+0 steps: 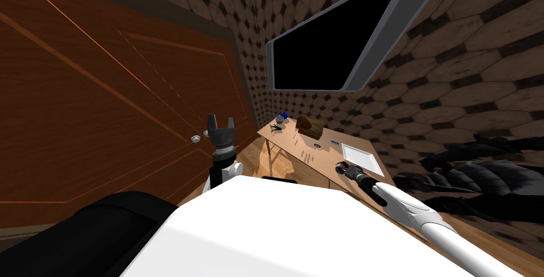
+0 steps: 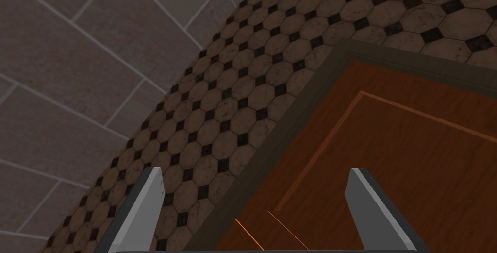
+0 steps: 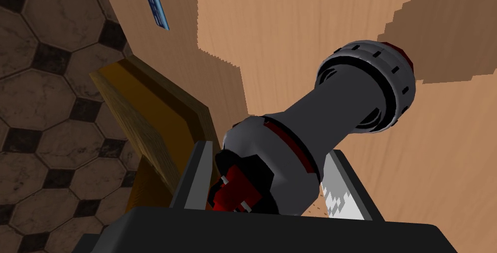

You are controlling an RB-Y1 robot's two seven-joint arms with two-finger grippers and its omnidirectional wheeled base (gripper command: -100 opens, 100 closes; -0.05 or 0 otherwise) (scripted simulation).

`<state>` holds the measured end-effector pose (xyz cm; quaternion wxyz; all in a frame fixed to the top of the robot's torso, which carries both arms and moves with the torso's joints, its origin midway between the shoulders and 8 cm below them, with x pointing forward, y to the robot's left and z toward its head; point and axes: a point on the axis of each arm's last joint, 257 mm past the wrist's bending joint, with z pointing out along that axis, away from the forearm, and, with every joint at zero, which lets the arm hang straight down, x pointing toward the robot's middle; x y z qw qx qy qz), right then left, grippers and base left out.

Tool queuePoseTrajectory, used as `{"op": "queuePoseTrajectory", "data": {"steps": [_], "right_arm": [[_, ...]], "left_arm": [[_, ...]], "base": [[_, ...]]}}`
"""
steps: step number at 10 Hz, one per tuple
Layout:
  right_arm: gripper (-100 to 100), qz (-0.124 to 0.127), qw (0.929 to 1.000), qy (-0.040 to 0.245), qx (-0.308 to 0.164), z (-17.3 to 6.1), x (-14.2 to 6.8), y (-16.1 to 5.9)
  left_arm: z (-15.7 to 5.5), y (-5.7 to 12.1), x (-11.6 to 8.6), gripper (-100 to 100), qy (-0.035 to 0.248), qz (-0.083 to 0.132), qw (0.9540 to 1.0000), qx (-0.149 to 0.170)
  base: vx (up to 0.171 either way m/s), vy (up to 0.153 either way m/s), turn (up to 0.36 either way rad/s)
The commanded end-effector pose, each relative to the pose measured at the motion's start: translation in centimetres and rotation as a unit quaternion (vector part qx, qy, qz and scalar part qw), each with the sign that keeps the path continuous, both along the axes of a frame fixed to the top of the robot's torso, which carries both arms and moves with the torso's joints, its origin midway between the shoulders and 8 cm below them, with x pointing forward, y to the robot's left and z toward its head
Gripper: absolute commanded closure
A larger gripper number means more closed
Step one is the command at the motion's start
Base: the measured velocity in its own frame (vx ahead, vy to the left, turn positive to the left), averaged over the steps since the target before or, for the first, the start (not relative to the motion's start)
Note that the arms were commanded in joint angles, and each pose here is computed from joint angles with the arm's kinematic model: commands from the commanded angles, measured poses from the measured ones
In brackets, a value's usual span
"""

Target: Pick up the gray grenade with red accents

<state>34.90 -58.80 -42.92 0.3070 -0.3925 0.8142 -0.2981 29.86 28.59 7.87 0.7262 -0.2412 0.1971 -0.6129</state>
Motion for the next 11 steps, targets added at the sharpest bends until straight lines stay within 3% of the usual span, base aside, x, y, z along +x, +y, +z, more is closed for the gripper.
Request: {"op": "queuePoseTrajectory", "data": {"steps": [1, 9, 10, 11], "right_arm": [[100, -0.002, 1.0000, 0.001, -0.001, 0.2, -0.2, -1.2], [100, -0.012, 0.9999, 0.003, 0.007, 0.6, -1.0, -4.7], [100, -0.011, 0.9999, 0.002, 0.005, 0.6, -0.9, -4.3], [0, -0.010, 0.9999, 0.003, 0.006, 0.5, -0.9, -4.3]], "left_arm": [[0.0, 0.0, 0.0, 0, 0.000, 0.000, 1.0000, 0.000], [0.0, 0.0, 0.0, 0, 0.000, 0.000, 1.0000, 0.000], [0.0, 0.0, 0.0, 0, 0.000, 0.000, 1.0000, 0.000], [0.0, 0.0, 0.0, 0, 0.000, 0.000, 1.0000, 0.000]], "base": [[-0.050, 0.092, 0.029], [-0.025, 0.049, 0.023], [-0.011, 0.020, -0.001], [0.000, 0.000, 0.000]]}}
